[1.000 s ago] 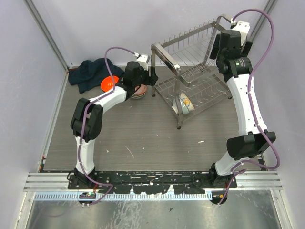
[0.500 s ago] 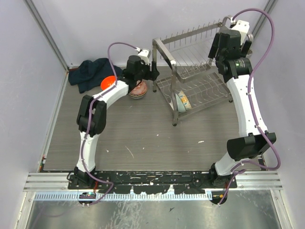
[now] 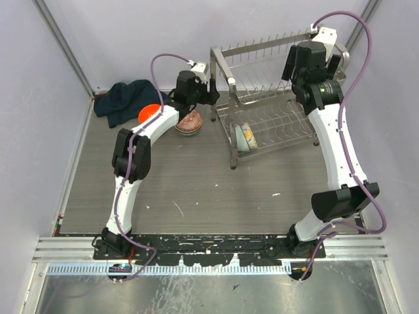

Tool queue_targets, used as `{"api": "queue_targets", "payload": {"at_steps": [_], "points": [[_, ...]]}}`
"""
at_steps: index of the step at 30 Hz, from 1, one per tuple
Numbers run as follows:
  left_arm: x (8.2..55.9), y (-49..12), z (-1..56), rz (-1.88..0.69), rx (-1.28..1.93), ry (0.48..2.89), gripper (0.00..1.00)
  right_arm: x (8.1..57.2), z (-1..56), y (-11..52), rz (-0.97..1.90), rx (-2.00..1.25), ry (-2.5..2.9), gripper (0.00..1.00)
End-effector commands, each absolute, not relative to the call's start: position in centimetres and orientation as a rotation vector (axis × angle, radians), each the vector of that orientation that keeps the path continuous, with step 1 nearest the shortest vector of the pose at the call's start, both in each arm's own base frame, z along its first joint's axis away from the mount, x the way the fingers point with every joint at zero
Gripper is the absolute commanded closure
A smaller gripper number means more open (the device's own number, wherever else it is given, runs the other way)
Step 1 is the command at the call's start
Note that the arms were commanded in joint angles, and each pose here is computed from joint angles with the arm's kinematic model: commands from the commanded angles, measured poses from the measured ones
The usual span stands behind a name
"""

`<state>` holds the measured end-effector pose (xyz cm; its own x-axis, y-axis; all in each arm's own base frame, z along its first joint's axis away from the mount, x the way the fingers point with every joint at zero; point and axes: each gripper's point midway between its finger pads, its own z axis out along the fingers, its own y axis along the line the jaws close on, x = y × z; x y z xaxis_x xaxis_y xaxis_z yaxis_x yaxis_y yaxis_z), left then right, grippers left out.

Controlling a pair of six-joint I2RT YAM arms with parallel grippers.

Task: Unload the bowls from the dish rack
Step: Adjust the dish rack at the center of the board.

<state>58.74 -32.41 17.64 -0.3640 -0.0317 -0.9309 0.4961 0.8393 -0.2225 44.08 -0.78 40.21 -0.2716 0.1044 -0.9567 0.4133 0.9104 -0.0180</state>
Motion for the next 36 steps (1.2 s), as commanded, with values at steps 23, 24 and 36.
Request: {"api": "queue_targets", "payload": {"at_steps": [23, 24, 36], "points": [[56.3, -26.6, 25.0, -0.498, 0.228, 1.719, 0.23, 38.0, 49.3, -0.5, -0.241, 0.388, 1.594, 0.1], [56.0, -26.4, 25.4, -0.496, 0.223, 1.712, 0.23, 37.6, 49.5, -0.3, -0.233, 0.384, 1.584, 0.1], [48.4, -21.9, 29.7, -0.513, 0.063, 1.658, 0.23, 31.1, 49.0, 5.6, -0.123, 0.223, 1.559, 0.15]]}}
